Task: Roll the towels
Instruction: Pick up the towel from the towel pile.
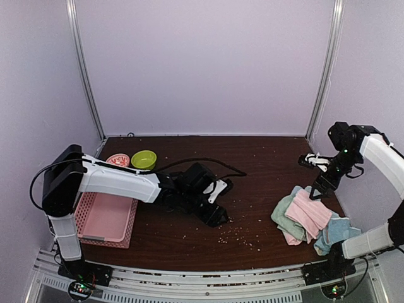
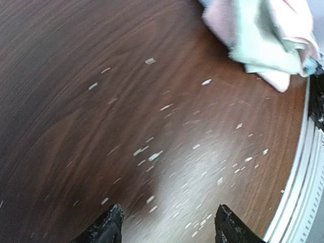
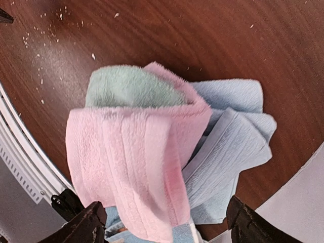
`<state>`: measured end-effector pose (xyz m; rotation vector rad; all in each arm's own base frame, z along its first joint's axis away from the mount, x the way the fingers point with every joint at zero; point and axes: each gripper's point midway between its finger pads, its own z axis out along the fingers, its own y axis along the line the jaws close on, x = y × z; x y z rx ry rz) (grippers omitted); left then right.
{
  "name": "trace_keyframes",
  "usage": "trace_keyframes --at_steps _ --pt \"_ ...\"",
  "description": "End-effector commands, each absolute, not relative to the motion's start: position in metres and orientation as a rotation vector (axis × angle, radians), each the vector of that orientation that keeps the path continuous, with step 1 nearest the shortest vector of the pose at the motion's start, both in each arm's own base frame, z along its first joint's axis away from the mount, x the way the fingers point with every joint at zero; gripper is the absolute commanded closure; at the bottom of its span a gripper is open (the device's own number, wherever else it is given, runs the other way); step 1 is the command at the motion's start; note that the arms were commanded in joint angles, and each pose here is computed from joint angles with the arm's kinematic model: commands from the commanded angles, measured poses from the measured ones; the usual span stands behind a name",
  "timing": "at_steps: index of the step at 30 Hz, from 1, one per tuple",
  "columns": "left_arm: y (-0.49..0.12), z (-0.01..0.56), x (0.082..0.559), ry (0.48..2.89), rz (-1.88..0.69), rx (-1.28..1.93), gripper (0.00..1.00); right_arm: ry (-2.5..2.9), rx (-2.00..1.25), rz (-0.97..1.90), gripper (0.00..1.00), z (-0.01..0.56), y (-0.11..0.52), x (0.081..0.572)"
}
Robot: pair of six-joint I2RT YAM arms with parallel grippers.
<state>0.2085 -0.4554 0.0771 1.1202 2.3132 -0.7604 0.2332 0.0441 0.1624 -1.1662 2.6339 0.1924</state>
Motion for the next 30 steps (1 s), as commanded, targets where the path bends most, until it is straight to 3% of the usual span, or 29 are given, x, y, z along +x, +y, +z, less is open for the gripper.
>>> trace_keyframes --at_steps 1,10,16,22,30 --pt "-0.507 0.098 0.204 2.116 -0.862 1.254 0.36 2.726 -1.216 0.148 0.18 0.14 0.032 0.217" --pt "-0.571 0.081 0.209 2.0 -0.963 1.269 0.37 2.711 -1.236 0.311 0.49 0.134 0.048 0.214" --pt "-0.58 0.081 0.21 1.991 -0.986 1.257 0.37 2.665 -1.276 0.442 0.98 0.144 0.062 0.207" --pt "-0.568 0.088 0.213 1.994 -0.929 1.24 0.37 2.437 -1.218 0.442 1.0 0.208 0.081 0.243" --pt "-0.531 0.117 0.228 2.008 -0.812 1.102 0.36 1.853 -1.023 0.456 1.0 0.397 0.147 0.32"
